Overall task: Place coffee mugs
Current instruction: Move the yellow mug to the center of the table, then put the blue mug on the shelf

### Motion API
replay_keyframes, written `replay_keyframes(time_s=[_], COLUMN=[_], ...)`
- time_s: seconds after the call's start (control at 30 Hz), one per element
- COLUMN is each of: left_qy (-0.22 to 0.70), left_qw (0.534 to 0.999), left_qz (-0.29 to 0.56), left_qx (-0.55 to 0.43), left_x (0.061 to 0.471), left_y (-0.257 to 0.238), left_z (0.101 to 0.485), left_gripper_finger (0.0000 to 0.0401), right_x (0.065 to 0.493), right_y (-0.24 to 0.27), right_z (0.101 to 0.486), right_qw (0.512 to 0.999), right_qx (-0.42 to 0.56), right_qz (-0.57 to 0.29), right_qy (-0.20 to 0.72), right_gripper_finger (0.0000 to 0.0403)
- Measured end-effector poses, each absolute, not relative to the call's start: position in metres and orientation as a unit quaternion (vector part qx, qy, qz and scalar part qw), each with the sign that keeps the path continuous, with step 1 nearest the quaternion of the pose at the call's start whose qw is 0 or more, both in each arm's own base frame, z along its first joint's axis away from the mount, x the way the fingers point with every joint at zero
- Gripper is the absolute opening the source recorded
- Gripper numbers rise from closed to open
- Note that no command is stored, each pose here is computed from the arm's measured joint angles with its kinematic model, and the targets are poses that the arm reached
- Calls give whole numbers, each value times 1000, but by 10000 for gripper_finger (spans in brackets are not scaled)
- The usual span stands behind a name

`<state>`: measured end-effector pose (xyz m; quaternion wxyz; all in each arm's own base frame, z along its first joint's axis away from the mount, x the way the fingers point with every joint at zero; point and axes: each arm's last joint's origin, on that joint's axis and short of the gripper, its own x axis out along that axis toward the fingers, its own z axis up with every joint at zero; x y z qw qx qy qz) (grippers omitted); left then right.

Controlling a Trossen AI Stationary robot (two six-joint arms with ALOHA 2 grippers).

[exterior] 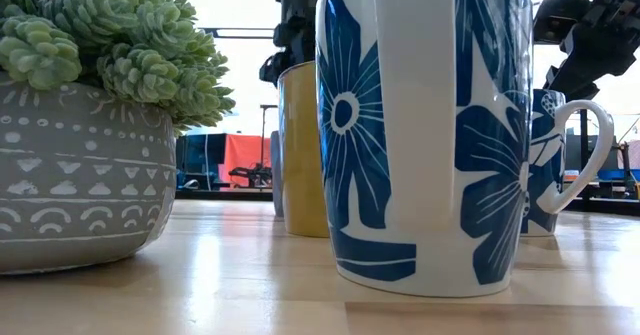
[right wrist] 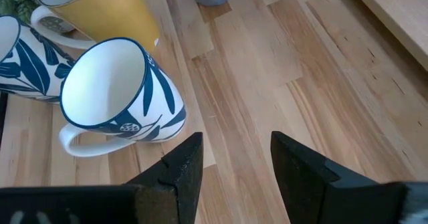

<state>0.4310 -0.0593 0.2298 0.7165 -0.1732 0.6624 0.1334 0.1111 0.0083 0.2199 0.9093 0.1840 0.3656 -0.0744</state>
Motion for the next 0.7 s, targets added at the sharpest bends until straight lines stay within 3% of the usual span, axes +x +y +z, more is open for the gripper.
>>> replay_keyframes(time_s=[0.27,0.4,0.57,0.7], left_qy=[646,666,649,629], left_qw=[743,737,760,777], left_qz=[109,91,14,18], left_qx=[-136,-77,-5,16], left_x=[429,418,404,384], left_y=[-56,-54,-64,-65], left_z=[284,303,328,350], left_gripper_finger=[172,172,172,172], right_x=[111,111,111,113], right_y=[8,7,7,7], right_z=[220,220,220,221], right_qw=[910,913,912,916], right_qx=[183,169,172,172], right_qz=[-75,-83,-84,-84], right_qy=[365,363,362,353], right_gripper_finger=[154,154,154,154])
